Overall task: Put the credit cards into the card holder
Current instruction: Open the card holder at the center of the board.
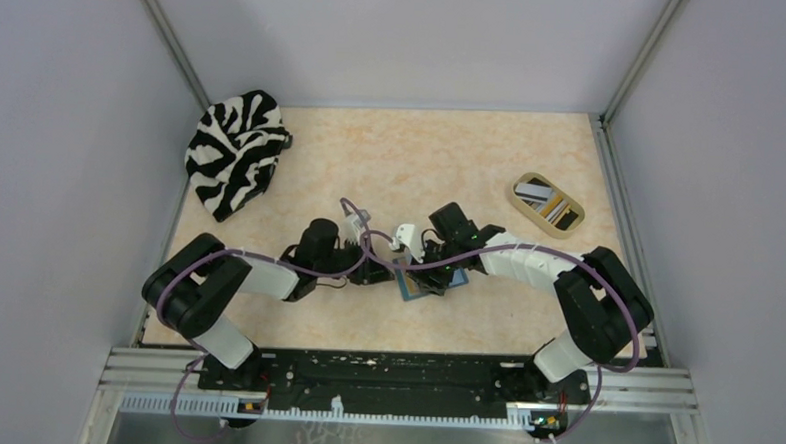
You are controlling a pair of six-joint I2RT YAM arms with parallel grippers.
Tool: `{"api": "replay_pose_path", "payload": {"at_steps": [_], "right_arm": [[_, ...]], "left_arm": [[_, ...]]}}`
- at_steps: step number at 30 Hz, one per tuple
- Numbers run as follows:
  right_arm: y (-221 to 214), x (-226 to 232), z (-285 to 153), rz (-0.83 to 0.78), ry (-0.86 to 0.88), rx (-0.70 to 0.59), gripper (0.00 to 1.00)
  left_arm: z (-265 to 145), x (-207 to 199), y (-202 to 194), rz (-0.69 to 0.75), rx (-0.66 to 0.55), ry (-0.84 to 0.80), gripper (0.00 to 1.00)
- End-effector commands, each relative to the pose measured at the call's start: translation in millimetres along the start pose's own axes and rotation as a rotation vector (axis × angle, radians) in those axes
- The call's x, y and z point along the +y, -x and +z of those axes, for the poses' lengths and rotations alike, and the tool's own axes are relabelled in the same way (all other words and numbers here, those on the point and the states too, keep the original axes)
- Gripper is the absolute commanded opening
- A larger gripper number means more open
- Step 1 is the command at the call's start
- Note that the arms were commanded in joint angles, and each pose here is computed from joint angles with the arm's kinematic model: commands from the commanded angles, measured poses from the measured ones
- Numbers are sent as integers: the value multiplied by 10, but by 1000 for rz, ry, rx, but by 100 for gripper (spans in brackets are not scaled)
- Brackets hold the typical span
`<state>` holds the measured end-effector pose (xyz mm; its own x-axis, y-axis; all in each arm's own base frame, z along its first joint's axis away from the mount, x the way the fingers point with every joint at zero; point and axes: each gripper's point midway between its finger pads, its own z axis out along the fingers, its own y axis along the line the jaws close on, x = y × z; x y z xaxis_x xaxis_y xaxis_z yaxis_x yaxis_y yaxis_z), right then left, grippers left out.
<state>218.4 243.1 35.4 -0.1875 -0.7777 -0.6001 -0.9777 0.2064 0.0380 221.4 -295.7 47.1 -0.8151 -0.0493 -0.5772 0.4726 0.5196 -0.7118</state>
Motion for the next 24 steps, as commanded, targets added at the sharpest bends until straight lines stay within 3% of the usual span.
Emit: {"api": "replay_pose_path", "payload": {"at_steps": [1, 10, 24], "right_arm": [[241, -171, -91, -13, -51, -63, 54], [244, -181, -106, -8, -49, -70, 53], [245, -187, -116, -2, -48, -73, 53]], "left_arm": [[72, -192, 182, 28, -27, -94, 18], [205, -256, 211, 6, -5, -163, 16], [341, -323, 172, -41, 34, -258, 23]]}}
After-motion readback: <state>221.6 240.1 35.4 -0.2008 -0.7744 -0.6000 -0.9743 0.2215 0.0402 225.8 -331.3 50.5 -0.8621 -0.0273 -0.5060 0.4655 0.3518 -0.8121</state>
